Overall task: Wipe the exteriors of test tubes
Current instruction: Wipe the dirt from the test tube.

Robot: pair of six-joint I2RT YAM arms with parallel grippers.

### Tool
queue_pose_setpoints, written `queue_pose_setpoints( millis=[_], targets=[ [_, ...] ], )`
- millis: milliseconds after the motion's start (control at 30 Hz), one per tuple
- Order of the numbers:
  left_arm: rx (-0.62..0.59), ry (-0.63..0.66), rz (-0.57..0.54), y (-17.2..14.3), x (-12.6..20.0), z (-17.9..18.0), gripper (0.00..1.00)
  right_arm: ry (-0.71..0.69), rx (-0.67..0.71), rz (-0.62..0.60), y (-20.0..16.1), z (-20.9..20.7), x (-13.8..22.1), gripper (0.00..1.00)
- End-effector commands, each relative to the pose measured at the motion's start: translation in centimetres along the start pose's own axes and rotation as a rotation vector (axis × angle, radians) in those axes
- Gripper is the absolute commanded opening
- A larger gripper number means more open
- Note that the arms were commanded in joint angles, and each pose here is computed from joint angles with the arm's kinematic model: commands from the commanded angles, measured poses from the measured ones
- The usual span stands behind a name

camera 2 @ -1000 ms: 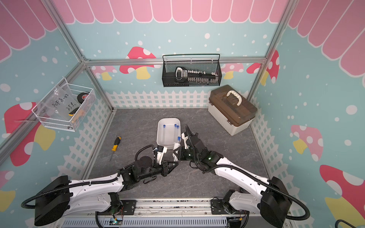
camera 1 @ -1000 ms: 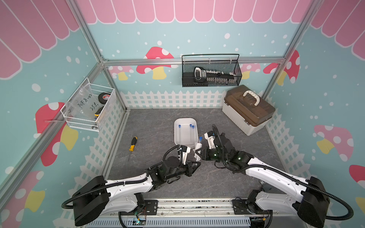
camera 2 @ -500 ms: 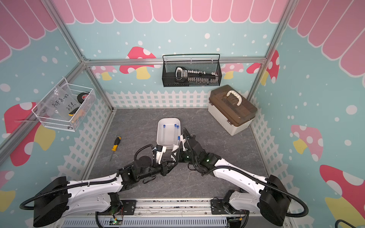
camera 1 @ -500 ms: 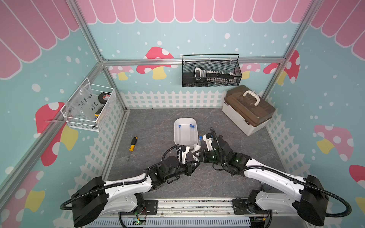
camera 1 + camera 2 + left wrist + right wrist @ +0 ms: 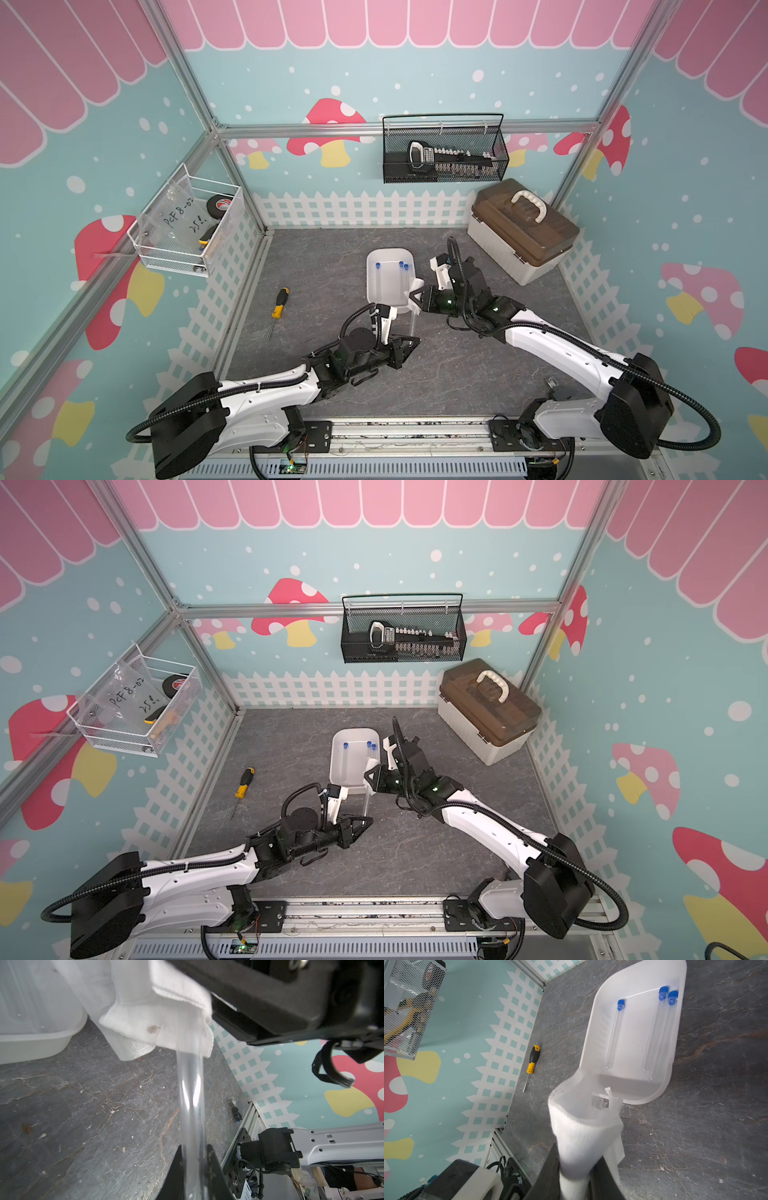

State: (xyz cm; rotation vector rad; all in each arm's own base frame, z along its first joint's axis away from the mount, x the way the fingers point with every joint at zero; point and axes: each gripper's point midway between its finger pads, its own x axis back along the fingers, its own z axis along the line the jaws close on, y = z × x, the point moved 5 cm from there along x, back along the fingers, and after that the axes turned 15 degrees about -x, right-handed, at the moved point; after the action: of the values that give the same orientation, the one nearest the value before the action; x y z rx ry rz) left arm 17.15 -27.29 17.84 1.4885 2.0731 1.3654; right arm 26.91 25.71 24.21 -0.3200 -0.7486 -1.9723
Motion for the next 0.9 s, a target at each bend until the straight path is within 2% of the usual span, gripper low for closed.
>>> queue_pose_setpoints(
  millis=[0, 400, 767, 867],
  targets=[
    [-0.006, -0.025, -0.015, 0.5, 0.0, -0.6, 0.08, 0.001, 0.027, 0.005, -0.8, 0.1, 0.4, 0.21],
    [-0.003, -0.007, -0.025, 1.1, 0.1, 0.0, 0.08, -0.046, -0.043, 0.104, -8.1, -2.6, 0.9, 0.21],
    [-0.002, 0.006, -0.031, 1.2, 0.5, 0.2, 0.08, -0.042, -0.053, 0.13, -8.9, -3.0, 0.1, 0.21],
    [0.0, 0.006, -0.028, 1.0, 0.6, 0.3, 0.08, -0.06, -0.028, 0.09, -8.3, -3.0, 0.4, 0.21]
  ],
)
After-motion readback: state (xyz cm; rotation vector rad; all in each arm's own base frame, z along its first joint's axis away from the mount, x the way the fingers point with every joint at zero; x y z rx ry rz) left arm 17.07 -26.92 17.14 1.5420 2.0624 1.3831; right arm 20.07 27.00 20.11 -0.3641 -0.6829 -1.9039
